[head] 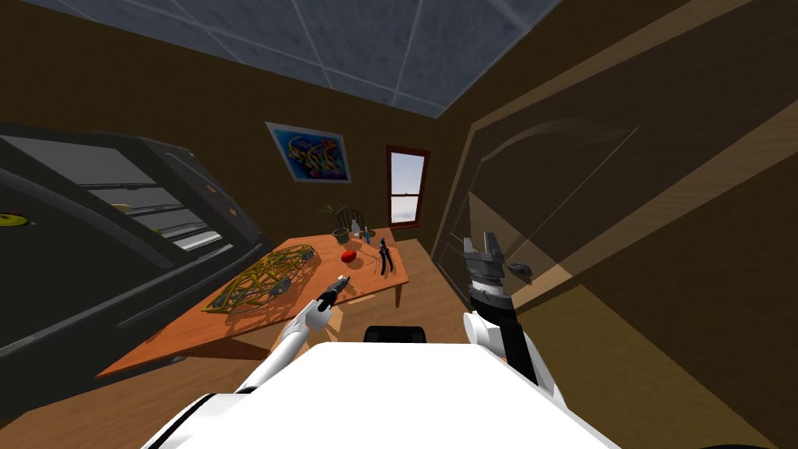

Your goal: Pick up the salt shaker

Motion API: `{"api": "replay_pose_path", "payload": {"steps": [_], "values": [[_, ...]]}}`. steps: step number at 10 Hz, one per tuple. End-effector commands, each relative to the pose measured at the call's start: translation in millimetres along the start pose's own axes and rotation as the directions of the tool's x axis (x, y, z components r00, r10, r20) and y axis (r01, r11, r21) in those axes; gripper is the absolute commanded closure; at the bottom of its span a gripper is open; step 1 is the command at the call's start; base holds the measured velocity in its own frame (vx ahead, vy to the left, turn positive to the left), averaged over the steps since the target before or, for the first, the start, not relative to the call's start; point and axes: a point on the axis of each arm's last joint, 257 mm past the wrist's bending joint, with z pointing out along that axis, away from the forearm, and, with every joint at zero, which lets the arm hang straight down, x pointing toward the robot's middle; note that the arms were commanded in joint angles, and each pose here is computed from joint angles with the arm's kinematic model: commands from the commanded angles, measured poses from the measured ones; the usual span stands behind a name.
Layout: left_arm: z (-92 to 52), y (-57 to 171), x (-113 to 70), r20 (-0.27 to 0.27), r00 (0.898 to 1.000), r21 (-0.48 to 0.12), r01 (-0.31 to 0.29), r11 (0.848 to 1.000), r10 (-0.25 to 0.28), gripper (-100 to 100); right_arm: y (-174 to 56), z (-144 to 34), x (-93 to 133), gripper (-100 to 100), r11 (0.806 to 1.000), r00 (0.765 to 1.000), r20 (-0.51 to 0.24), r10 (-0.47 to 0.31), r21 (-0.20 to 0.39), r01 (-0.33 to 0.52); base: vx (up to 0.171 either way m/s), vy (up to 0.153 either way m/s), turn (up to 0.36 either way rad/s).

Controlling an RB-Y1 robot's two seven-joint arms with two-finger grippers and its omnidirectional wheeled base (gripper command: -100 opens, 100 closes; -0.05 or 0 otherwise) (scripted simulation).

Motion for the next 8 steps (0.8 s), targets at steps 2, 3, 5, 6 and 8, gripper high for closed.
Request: {"api": "replay_pose_path", "payload": {"steps": [2, 3, 5, 6, 8], "values": [[2.8, 19.7, 2.0, -0.019, 0.999, -0.038, -0.043, 0.998, 0.042, -100, 0.0, 0.0, 0.0, 0, 1.0, 1.0, 0.0, 0.0, 0.0, 0.0, 0.019, -0.034, -0.025], [3.9, 35.9, 0.1, -0.032, 0.997, -0.067, -0.077, 0.995, 0.075, -100, 0.0, 0.0, 0.0, 0, 1.0, 1.0, 0.0, 0.0, 0.0, 0.0, 0.034, -0.05, -0.04], [2.9, 27.1, 2.5, -0.026, 0.998, -0.052, -0.061, 0.997, 0.06, 0, 0.0, 0.0, 0.0, 0, 1.0, 1.0, 0.0, 0.0, 0.0, 0.0, 0.009, -0.012, -0.001], [-2.5, 44.6, 6.0, -0.026, 0.998, -0.06, -0.055, 0.997, 0.053, -100, 0.0, 0.0, 0.0, 0, 1.0, 1.0, 0.0, 0.0, 0.0, 0.0, 0.04, -0.033, -0.068], [-15.2, 80.3, 12.6, -0.027, 0.999, -0.079, -0.043, 0.996, 0.041, -100, 0.0, 0.0, 0.0, 0, 1.0, 1.0, 0.0, 0.0, 0.0, 0.0, 0.101, -0.074, -0.108]]}}
